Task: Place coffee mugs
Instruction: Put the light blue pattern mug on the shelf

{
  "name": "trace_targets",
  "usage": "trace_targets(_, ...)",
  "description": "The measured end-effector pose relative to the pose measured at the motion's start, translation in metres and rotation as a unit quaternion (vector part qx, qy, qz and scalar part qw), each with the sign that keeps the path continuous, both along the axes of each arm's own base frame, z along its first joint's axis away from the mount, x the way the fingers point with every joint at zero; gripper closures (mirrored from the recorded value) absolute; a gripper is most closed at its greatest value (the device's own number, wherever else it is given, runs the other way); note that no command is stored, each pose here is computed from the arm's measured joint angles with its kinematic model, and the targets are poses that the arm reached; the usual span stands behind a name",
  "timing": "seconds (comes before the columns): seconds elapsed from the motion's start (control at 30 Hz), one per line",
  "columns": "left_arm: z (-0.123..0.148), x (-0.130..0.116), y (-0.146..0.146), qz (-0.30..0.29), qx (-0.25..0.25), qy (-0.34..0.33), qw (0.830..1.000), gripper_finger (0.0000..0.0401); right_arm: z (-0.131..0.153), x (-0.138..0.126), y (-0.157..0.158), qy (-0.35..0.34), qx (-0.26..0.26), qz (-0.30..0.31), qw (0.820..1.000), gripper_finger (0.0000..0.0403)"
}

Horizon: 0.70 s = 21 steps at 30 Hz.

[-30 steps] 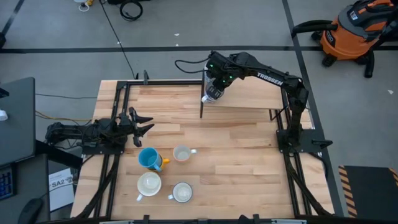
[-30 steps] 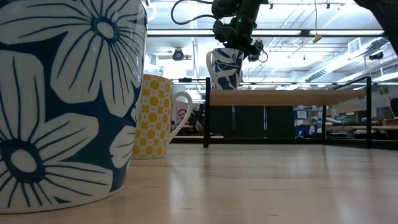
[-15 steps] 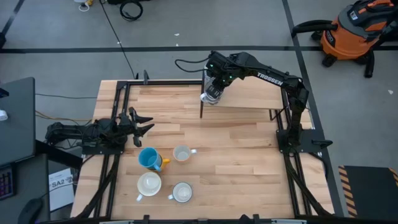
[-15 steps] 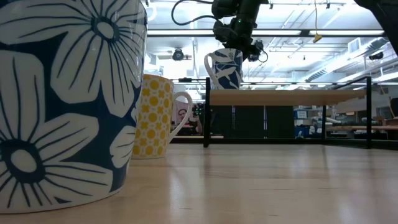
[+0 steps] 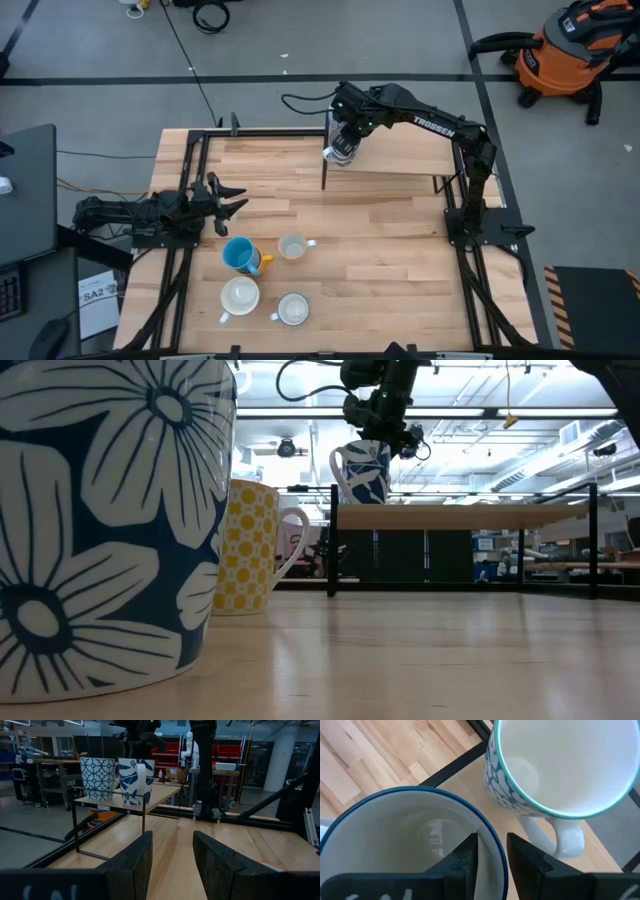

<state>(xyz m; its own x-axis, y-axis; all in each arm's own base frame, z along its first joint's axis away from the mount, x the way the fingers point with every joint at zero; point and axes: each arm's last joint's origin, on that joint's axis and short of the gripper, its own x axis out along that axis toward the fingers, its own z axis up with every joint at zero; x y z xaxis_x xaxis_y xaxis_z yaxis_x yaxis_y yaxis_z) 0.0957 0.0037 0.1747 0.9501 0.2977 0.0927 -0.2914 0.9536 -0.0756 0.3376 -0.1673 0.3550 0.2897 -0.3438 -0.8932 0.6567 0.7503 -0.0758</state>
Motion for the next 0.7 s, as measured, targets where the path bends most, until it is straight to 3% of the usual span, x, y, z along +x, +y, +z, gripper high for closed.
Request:
trace_targets(0.4, 0.0000, 0.0000, 0.0000, 0.000, 0.000, 0.000, 1.000, 0.0252, 0.0002, 0.0002, -0.0005, -0.002, 0.000, 0.002, 1.000, 0.0292)
trace_targets(0.7, 0.0000, 0.0000, 0.0000, 0.000, 0.000, 0.000, 1.000, 0.0252, 0.0002, 0.0000, -0.0010, -0.001, -0.001, 0.003, 1.000, 0.0266)
